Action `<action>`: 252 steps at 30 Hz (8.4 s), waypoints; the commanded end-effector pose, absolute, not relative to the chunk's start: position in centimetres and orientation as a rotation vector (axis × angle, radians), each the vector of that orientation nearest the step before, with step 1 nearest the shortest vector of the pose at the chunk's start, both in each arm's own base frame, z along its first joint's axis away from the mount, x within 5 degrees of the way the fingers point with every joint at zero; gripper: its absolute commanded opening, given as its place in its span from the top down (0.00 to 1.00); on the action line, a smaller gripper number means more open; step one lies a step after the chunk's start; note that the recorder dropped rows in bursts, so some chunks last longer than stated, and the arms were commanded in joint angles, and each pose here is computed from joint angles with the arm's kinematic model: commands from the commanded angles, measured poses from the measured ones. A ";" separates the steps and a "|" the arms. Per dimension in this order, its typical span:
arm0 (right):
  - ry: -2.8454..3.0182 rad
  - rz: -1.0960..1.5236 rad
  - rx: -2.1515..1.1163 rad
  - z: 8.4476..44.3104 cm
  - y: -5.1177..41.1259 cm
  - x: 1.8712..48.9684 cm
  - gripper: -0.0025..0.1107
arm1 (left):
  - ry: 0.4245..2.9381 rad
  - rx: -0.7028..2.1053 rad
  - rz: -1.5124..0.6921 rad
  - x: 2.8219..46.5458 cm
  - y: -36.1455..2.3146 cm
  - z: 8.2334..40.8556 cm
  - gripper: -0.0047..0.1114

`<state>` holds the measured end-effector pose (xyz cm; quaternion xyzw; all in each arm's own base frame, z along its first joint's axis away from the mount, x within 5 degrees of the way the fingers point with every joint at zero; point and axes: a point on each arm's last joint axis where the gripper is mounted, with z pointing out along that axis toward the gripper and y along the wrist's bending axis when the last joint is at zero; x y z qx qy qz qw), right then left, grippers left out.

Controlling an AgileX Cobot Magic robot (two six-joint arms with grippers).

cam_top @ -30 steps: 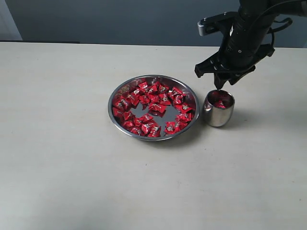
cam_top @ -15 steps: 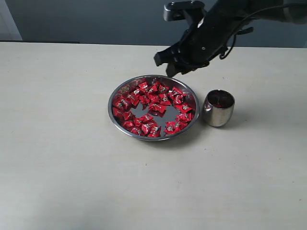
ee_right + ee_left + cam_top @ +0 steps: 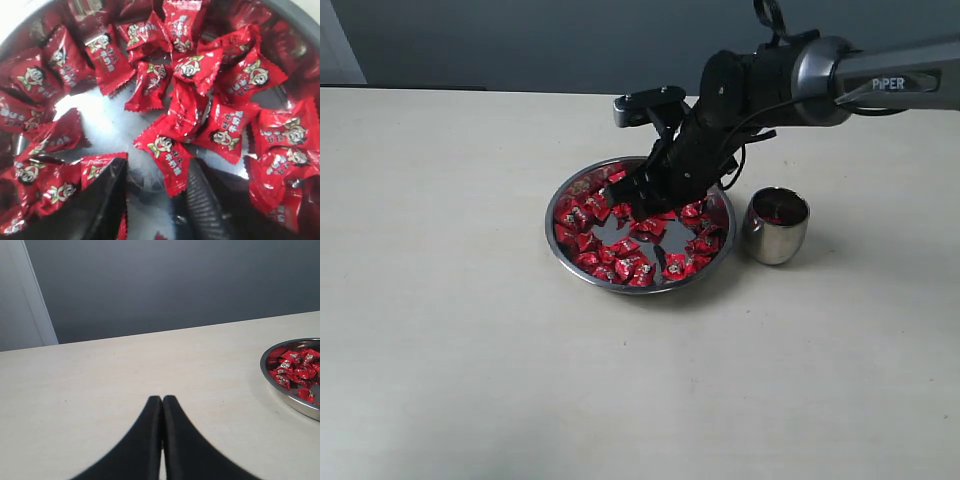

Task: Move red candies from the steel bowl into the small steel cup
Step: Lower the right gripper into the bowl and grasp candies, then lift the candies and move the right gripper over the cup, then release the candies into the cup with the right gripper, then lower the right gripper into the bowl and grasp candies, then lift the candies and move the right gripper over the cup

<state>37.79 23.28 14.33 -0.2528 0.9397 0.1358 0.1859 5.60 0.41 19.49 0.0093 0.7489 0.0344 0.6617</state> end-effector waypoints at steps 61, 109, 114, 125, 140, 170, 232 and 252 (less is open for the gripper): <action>2.428 0.179 -0.546 31.7 14.6 34.8 0.98 | 1.685 0.022 0.065 5.6 0.4 19.5 0.96; 2.740 0.505 -0.664 24.6 14.6 36.3 0.68 | 1.685 0.022 0.065 5.6 0.4 19.5 0.96; 2.536 0.483 -0.793 25.1 18.4 36.2 0.68 | 1.685 0.022 0.065 5.6 0.4 19.5 0.96; 2.530 0.458 -0.846 19.8 22.2 36.9 0.68 | 1.685 0.022 0.065 5.6 0.4 19.5 0.96; 2.486 0.351 -0.773 13.2 22.7 39.7 0.68 | 1.685 0.022 0.065 5.6 0.4 19.5 0.96; 2.509 0.248 -0.841 12.1 22.2 39.7 0.68 | 1.685 0.022 0.065 5.6 0.4 19.5 0.96; 2.418 0.252 -0.833 24.5 20.0 35.9 0.98 | 1.685 0.022 0.065 5.6 0.4 19.5 0.96; 2.519 -0.071 -0.518 20.8 9.2 33.2 0.98 | 1.685 0.022 0.065 5.6 0.4 19.5 0.96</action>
